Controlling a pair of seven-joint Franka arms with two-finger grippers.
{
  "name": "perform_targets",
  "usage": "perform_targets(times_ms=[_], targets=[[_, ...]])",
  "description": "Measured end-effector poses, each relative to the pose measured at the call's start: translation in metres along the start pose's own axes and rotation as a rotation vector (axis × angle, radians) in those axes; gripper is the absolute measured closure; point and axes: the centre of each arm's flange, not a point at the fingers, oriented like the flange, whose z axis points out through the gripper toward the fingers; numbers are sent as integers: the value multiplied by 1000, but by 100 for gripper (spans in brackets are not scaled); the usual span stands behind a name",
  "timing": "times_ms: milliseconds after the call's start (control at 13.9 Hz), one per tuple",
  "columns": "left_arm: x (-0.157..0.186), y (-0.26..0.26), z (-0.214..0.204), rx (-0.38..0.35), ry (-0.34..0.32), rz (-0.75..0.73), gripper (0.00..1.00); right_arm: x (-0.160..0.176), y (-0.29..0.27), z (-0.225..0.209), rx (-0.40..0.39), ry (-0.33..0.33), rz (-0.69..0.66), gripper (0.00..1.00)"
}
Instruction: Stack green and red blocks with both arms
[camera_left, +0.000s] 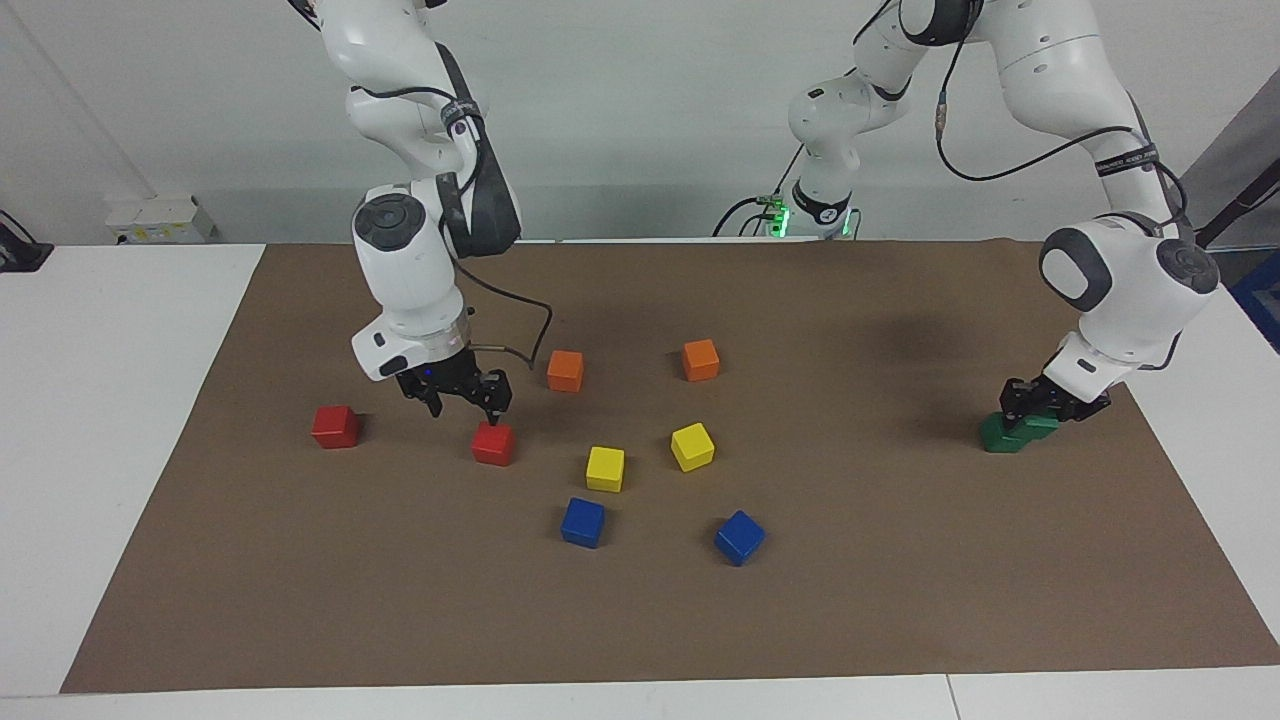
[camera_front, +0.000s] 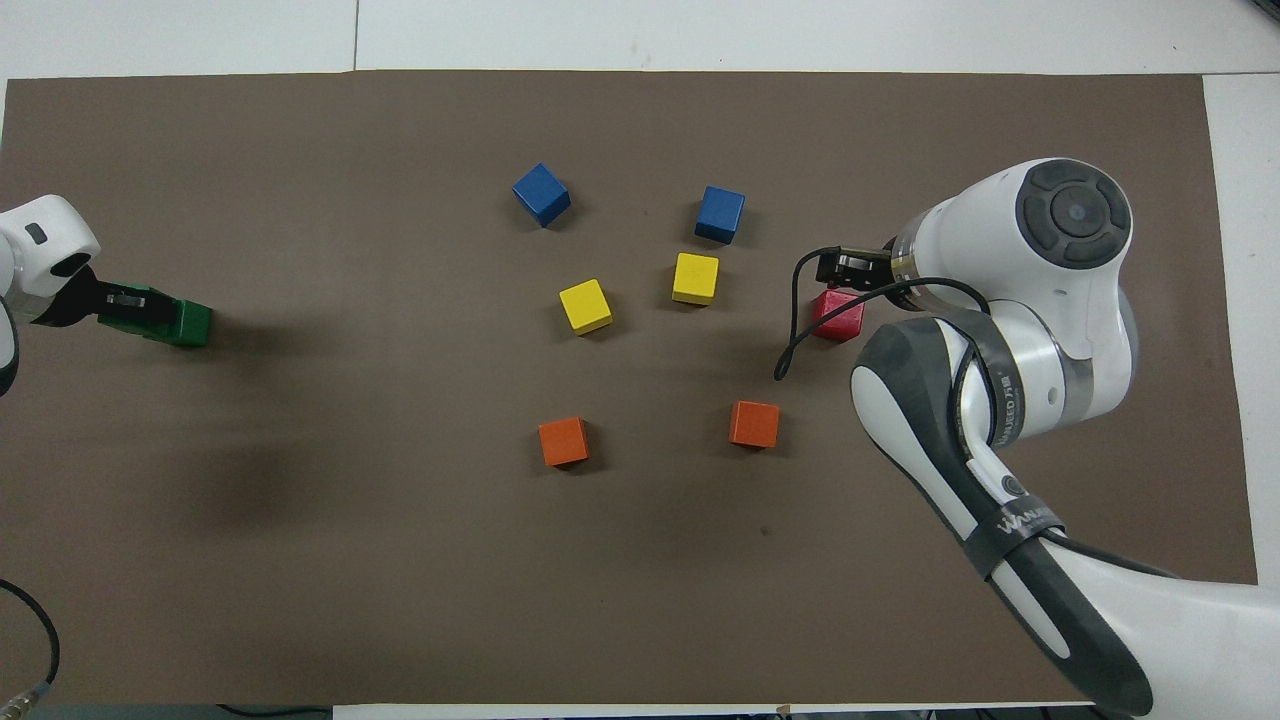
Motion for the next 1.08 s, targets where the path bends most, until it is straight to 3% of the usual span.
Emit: perform_targets(times_ms=[1082], targets=[[-5, 4, 4, 11, 35, -2, 45, -15, -2, 76, 7, 7, -5, 10]])
